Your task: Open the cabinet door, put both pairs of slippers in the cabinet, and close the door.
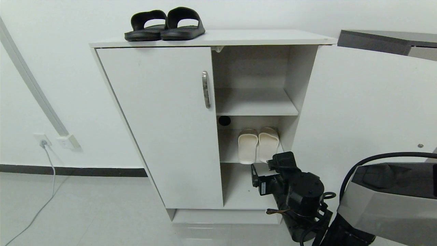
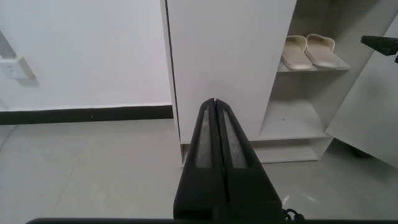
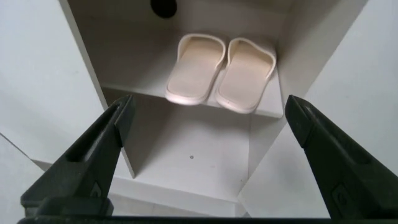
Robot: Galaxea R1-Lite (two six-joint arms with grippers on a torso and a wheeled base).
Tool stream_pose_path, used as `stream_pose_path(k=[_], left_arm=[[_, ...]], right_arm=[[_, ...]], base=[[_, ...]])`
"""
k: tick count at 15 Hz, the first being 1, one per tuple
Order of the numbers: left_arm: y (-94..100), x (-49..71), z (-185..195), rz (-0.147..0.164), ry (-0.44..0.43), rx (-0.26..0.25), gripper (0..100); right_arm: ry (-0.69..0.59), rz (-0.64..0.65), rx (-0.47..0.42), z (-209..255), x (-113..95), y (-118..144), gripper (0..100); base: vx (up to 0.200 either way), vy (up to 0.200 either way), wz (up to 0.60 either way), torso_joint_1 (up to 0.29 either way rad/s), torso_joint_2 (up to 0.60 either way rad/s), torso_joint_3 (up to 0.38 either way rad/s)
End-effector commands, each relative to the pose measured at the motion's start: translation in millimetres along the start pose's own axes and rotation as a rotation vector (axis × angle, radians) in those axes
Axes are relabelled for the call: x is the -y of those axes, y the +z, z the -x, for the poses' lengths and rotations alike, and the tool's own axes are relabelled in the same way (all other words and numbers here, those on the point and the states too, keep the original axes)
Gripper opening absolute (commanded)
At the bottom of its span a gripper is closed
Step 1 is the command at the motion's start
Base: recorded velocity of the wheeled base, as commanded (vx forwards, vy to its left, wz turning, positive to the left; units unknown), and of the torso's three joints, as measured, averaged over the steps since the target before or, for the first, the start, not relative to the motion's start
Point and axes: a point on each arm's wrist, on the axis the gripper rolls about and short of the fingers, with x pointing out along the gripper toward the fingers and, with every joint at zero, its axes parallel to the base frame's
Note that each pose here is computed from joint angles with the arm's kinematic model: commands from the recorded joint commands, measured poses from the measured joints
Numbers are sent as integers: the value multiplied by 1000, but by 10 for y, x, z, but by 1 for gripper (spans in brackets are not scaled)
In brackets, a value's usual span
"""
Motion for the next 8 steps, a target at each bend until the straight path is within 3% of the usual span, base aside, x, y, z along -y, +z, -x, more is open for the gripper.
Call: stream_pose_path(k=[1,8], left_arm=[[0,0,-1,0,0,-2,0],[0,-1,0,1,3,0,0]], right_arm=[[-1,2,-2,-4,1,-12,100],[-30,7,-8,-61,89,-26,100]], base=[[0,0,0,0,0,0],[0,0,0,0,0,0]])
